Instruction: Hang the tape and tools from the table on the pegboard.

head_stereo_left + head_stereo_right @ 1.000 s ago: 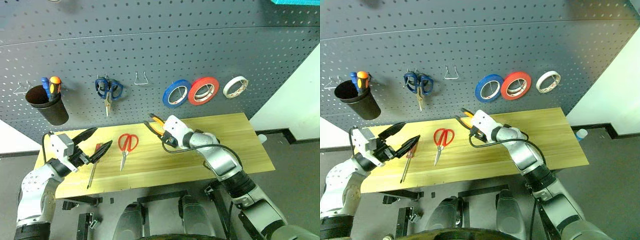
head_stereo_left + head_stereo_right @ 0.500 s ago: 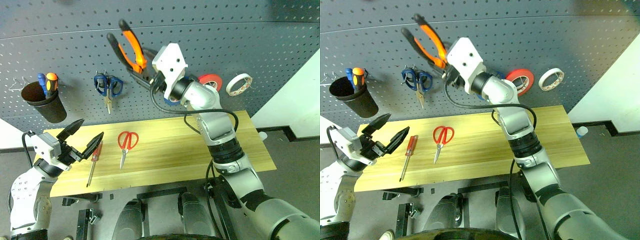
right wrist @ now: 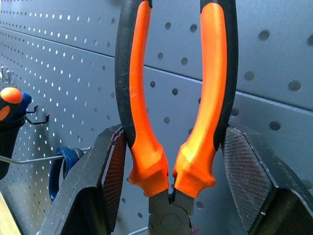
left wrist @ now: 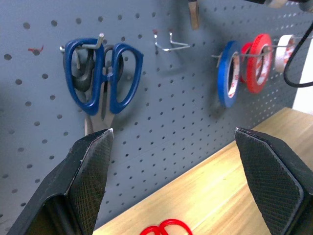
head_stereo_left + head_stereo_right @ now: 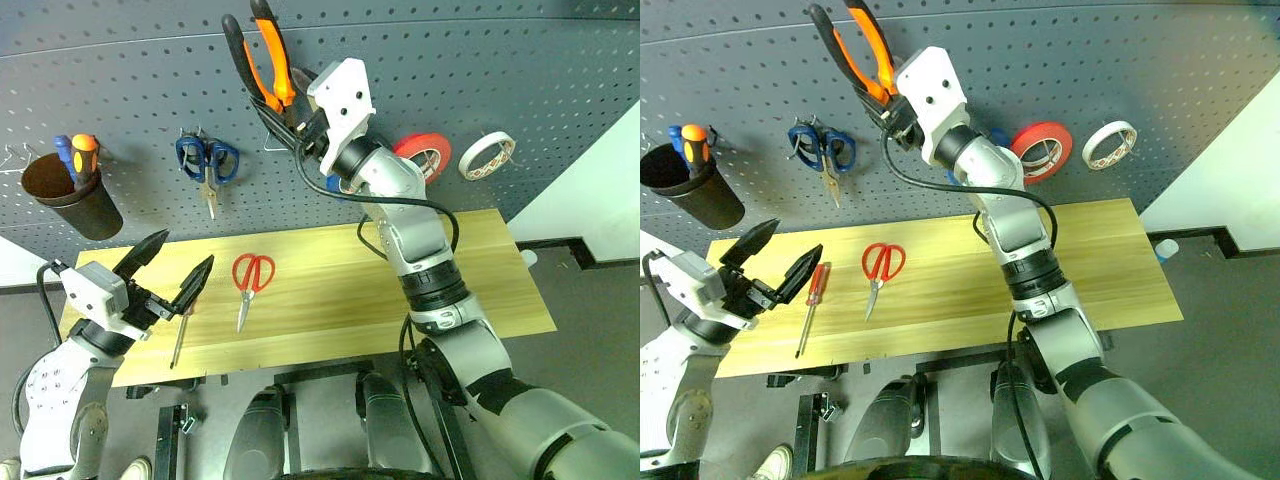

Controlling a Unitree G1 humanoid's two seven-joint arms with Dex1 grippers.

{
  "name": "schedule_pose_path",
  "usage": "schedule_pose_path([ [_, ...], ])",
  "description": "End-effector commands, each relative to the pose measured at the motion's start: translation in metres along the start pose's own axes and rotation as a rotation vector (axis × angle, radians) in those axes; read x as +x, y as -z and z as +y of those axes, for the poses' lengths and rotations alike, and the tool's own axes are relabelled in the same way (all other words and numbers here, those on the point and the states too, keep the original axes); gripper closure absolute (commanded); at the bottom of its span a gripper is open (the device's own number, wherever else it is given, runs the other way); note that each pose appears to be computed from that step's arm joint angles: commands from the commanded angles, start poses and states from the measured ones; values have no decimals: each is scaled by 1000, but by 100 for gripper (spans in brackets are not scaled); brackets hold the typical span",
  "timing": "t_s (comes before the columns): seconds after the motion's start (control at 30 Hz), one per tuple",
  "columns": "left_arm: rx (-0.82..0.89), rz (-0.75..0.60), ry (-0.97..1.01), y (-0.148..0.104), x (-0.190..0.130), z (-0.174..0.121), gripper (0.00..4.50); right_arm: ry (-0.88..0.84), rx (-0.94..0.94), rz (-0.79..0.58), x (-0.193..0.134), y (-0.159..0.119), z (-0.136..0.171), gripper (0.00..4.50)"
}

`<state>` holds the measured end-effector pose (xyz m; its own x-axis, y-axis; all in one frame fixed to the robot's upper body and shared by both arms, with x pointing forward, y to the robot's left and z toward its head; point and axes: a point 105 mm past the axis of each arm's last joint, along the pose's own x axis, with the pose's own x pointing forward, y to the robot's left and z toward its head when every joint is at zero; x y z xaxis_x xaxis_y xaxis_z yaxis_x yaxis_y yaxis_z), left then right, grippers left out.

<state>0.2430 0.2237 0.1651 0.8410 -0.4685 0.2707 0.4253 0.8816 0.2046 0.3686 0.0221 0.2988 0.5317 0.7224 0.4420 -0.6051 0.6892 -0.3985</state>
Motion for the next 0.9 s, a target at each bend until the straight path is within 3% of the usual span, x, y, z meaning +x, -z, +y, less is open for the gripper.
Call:
schedule_pose_path([
  [0.03, 10, -11, 12, -5, 2, -5, 36, 10, -27, -122, 13, -32, -1, 190],
  [0.6, -8, 4, 18, 5, -4, -3, 36, 35, -58, -106, 23, -11, 9, 190],
  [0.8, -9, 4, 19, 8, -3, -2, 36, 40, -66, -121, 21, -11, 6, 2],
  [0.9, -9, 11, 14, 9, -3, -1, 36, 26, -110, -130, 16, -14, 6, 2],
])
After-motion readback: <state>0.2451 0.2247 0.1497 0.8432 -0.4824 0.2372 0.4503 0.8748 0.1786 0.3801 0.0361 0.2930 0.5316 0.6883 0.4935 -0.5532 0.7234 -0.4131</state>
